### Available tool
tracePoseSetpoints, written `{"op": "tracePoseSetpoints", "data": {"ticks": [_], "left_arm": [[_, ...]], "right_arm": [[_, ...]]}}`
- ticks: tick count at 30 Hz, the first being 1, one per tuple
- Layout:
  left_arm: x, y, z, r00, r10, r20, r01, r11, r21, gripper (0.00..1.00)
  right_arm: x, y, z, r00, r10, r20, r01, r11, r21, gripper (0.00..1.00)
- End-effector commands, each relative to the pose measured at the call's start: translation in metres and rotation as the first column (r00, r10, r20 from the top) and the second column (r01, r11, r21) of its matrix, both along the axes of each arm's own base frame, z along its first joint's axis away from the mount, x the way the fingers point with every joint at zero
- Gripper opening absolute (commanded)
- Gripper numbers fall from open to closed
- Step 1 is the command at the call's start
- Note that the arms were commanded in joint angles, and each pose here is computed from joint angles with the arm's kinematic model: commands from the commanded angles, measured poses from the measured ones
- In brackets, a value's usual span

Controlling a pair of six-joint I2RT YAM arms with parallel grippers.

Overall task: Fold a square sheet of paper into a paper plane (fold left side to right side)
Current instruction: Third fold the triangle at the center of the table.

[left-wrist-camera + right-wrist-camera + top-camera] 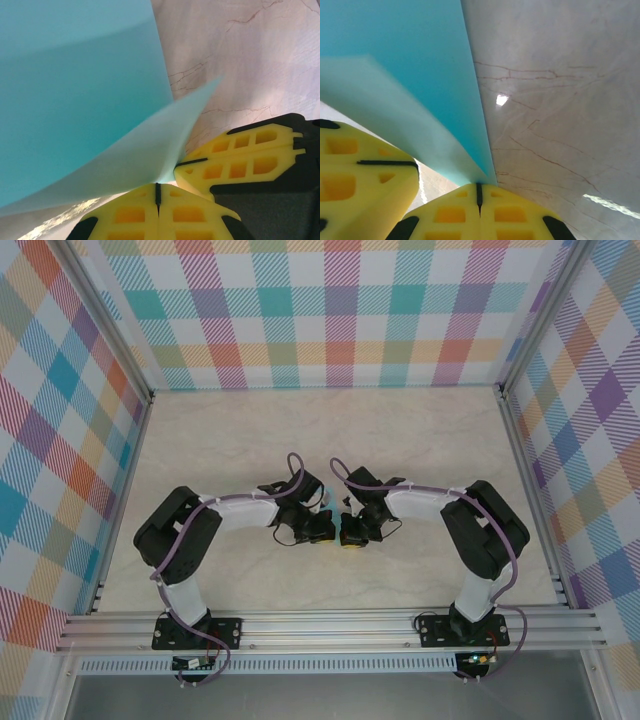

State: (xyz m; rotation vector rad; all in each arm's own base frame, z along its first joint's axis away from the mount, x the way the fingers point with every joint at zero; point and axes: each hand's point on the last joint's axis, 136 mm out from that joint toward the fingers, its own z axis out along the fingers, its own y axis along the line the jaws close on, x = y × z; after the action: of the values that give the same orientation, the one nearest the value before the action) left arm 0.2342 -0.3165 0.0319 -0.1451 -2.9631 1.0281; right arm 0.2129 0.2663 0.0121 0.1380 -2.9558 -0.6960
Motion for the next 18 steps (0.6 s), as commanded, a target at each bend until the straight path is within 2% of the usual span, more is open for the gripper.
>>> {"op": "tracePoseSetpoints", "data": {"ticks": [1, 8, 18], "left_arm": [[-0.003, -0.010, 0.000, 1.000, -0.016, -0.008, 0.016, 1.000, -0.025, 0.00], [-0.004, -0.007, -0.010, 1.000, -0.011, -0.014, 0.011, 1.000, 0.004, 0.00], [0.000, 0.025, -0.038, 1.000, 0.009, 0.001, -0.009, 0.981, 0.193, 0.00]], "right_arm": [[-0.017, -0.038, -0.032, 0.998, -0.015, -0.057, 0.003, 0.980, -0.199, 0.00], [-0.017, -0.040, -0.033, 0.998, -0.015, -0.060, 0.002, 0.978, -0.208, 0.00], [-0.020, -0.046, -0.033, 0.998, -0.006, -0.061, -0.009, 0.972, -0.237, 0.00]]}}
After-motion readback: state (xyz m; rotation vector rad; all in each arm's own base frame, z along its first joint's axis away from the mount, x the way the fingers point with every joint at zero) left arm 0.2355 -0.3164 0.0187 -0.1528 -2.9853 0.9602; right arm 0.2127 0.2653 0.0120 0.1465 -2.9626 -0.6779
